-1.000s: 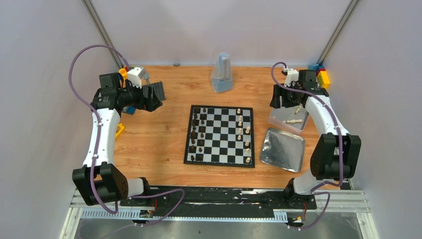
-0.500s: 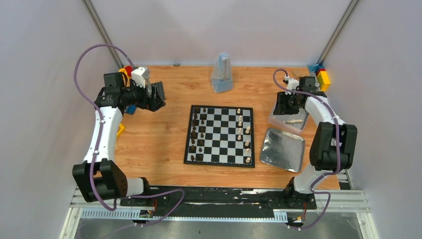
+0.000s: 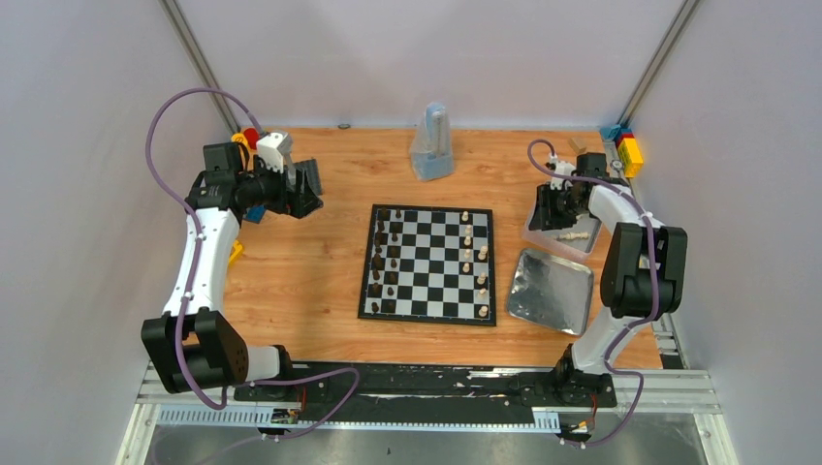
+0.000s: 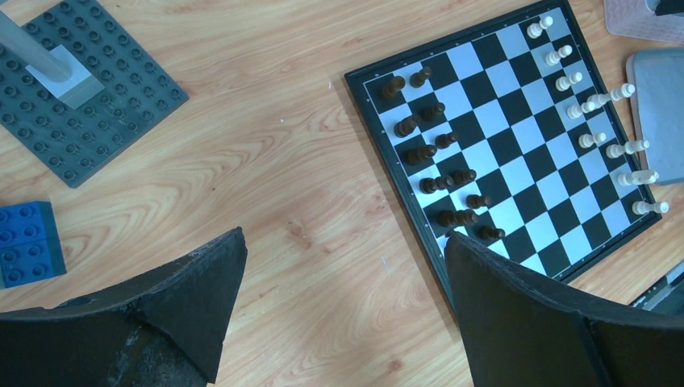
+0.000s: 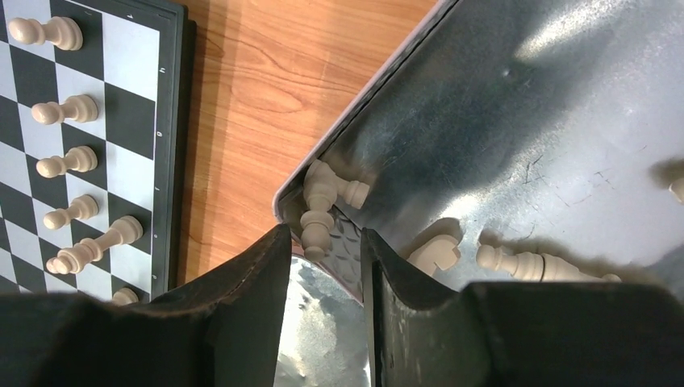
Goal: Set up the chess pieces on the board
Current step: Pick up the chess piece from the storage box.
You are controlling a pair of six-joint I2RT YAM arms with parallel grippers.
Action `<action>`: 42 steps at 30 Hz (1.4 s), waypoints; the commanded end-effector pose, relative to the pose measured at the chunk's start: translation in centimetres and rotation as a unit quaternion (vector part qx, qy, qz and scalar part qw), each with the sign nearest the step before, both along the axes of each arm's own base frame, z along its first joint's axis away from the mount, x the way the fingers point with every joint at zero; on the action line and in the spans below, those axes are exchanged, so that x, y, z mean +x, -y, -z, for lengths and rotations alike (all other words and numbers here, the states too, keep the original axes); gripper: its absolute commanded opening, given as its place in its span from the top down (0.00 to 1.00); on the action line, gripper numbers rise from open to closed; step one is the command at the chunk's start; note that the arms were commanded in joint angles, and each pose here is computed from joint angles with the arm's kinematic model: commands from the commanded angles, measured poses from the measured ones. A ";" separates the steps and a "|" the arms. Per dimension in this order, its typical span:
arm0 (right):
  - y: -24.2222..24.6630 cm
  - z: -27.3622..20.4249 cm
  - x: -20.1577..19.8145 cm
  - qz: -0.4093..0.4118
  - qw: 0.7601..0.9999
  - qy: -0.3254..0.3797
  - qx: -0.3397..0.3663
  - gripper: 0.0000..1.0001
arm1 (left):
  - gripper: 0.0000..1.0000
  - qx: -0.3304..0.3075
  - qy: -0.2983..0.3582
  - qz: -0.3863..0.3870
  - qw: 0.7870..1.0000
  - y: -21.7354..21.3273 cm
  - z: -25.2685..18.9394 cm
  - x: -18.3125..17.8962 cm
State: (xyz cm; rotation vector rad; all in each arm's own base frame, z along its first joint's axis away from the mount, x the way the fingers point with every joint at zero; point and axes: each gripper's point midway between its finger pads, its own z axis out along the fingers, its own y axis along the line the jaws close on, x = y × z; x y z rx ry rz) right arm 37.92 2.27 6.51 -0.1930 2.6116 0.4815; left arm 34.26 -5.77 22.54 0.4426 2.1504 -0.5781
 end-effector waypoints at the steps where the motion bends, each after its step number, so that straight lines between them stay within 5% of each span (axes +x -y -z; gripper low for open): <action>1: -0.2 -1.1 1.8 -0.005 1.000 0.025 0.005 0.64 | 0.00 -0.001 0.013 0.006 1.000 0.2 -0.3 0.4; 15: -0.4 -1.2 1.9 -0.008 1.000 0.025 0.011 0.85 | 0.00 0.003 0.014 0.003 1.000 0.1 -0.4 0.3; 25: -0.4 -1.3 1.4 -0.002 1.000 0.016 0.011 0.73 | 0.00 0.006 0.016 0.002 1.000 0.0 -0.4 0.2; 42: -0.1 -0.7 0.8 0.013 1.000 -0.008 0.007 0.82 | 0.00 0.012 0.021 0.001 1.000 -0.1 -0.6 0.0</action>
